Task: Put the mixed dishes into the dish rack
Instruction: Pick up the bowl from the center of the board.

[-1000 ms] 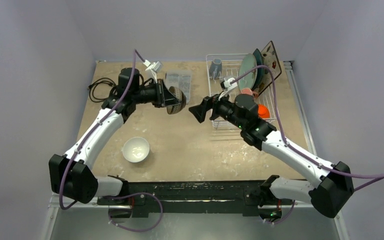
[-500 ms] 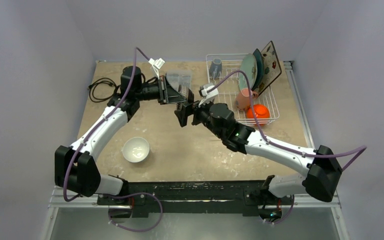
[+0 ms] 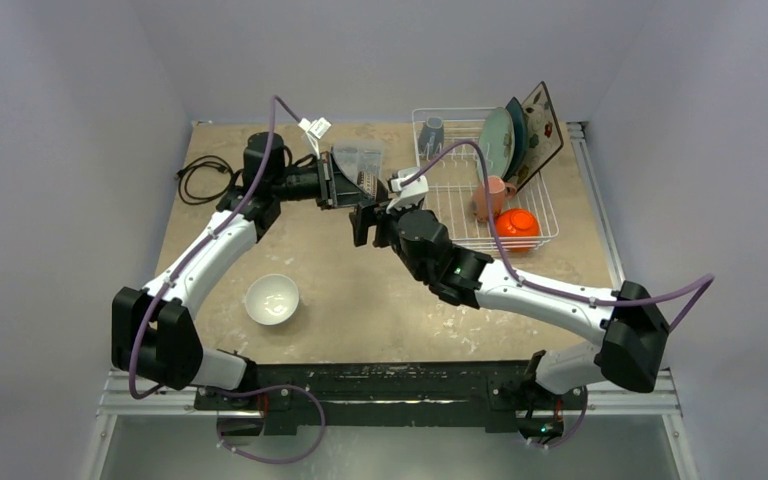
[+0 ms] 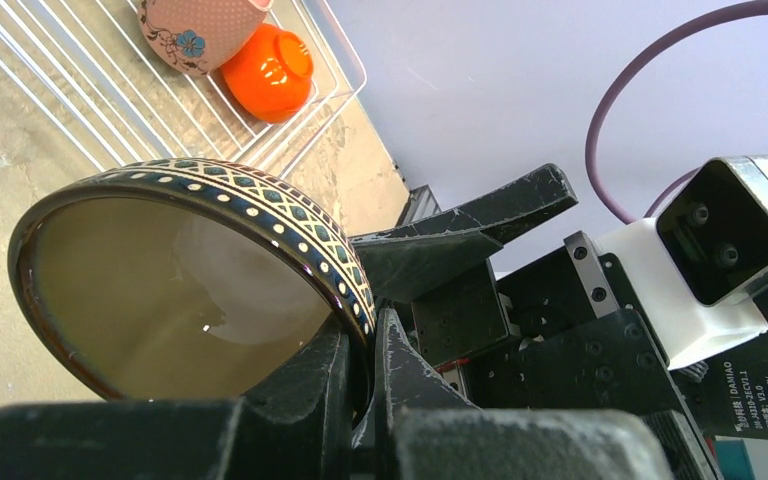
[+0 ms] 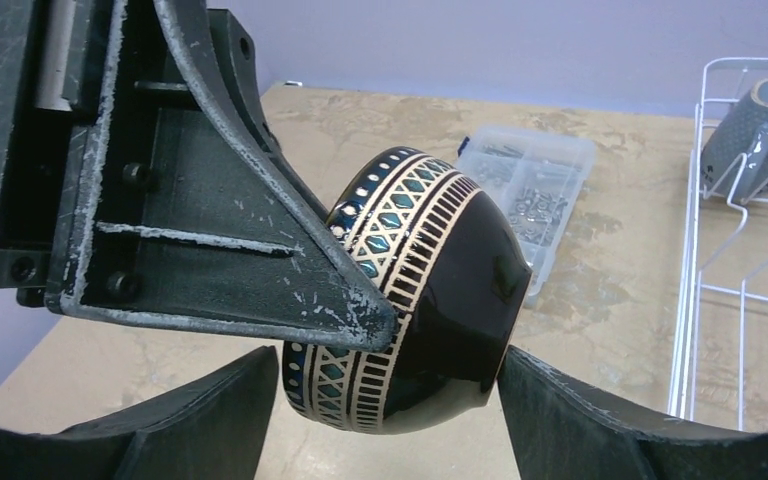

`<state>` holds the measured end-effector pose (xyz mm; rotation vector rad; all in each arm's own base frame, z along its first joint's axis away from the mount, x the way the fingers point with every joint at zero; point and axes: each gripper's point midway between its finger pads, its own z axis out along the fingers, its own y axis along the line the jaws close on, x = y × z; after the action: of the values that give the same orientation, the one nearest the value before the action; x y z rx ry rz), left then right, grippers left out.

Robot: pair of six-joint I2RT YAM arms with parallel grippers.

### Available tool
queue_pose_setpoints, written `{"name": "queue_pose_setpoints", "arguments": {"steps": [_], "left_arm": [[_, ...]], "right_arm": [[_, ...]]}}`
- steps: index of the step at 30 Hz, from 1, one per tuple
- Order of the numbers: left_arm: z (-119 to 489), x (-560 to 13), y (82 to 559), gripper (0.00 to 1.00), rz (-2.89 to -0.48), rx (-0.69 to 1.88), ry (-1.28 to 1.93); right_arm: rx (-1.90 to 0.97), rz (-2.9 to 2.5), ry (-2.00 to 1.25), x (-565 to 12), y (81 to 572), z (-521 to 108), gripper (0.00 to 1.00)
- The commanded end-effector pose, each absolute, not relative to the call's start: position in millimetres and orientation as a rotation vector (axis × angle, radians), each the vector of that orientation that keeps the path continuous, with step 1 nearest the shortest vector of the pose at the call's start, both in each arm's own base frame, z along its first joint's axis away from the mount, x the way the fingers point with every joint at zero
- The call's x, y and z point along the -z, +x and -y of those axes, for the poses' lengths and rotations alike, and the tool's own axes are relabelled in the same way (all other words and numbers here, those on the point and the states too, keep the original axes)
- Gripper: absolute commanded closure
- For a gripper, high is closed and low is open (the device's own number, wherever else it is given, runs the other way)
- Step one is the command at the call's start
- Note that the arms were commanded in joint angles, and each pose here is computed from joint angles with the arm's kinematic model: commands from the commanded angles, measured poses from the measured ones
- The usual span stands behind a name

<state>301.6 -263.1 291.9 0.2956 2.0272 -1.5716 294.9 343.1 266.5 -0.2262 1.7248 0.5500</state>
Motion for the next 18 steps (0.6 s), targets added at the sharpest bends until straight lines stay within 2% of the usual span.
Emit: {"name": "queue_pose_setpoints", "arguments": {"steps": [1, 10, 14, 18], "left_arm": [[264, -319, 303, 1.0, -1.912, 1.571, 0.381], [264, -315, 307, 1.0, -1.938, 1.561, 0.352], [264, -314, 307, 1.0, -1.943, 1.557, 0.347], [263, -313, 310, 1.0, -1.957, 1.534, 0.334]], "right_arm": [[-0.593, -1.669, -0.112, -298, 299, -345, 0.25], [-0.571, -1.703, -0.065, -292, 303, -354, 0.35], [-0.548, -1.71, -0.045, -287, 305, -352, 0.58], [-0.568, -1.702, -0.048, -287, 303, -352, 1.0]]}}
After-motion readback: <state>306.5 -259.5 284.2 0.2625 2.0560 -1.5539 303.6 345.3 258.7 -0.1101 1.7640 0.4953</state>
